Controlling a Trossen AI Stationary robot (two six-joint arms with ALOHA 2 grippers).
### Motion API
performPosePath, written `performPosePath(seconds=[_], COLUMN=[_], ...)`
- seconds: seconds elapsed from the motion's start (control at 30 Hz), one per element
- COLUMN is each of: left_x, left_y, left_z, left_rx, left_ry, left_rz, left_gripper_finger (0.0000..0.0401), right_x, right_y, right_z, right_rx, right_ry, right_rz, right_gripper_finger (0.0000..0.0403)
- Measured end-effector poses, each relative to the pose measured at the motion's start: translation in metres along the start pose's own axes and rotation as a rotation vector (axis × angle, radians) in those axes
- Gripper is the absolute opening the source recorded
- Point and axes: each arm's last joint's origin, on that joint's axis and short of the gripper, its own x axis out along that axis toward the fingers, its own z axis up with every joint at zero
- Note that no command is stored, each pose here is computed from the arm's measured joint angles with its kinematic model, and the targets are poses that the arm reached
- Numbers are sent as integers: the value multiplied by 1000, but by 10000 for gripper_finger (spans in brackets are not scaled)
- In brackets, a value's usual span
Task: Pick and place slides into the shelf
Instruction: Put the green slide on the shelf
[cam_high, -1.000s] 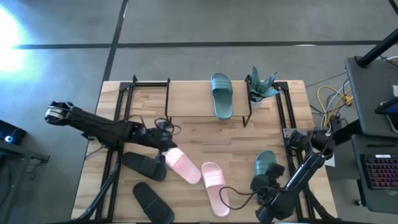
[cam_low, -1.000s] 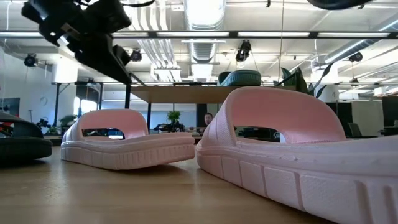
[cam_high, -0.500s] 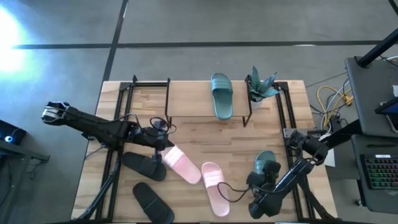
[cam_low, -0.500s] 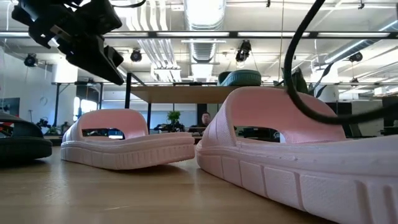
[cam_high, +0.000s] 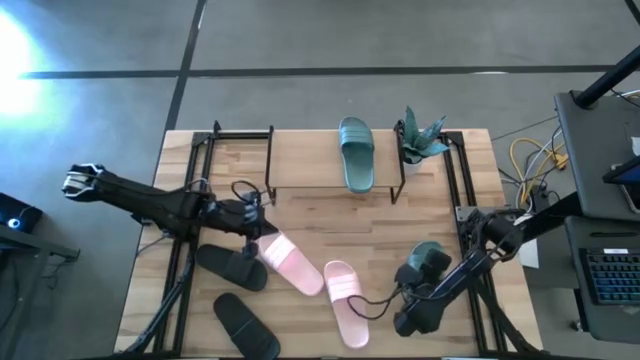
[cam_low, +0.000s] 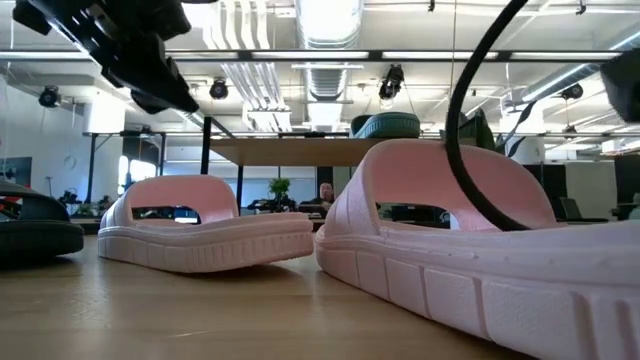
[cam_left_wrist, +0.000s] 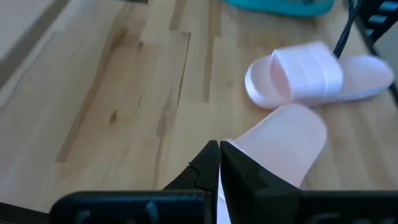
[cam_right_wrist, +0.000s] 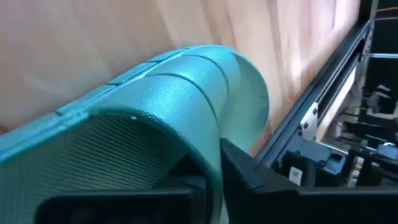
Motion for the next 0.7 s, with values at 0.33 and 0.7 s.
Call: performPosePath(seconds=[0.33, 0.7], left_x=[-28, -35], left_y=[6, 10], left_z=[1, -2], left_rx=[-39, -92], left_ry=[-72, -101], left_rz=[53, 103], left_gripper_finger=[0, 0], right_x=[-81, -109], right_y=[-65, -158], right_z=[45, 176], right_rx=[289, 185], right_ry=[-361, -578], right_rz=[241, 184], right_gripper_finger=[12, 12])
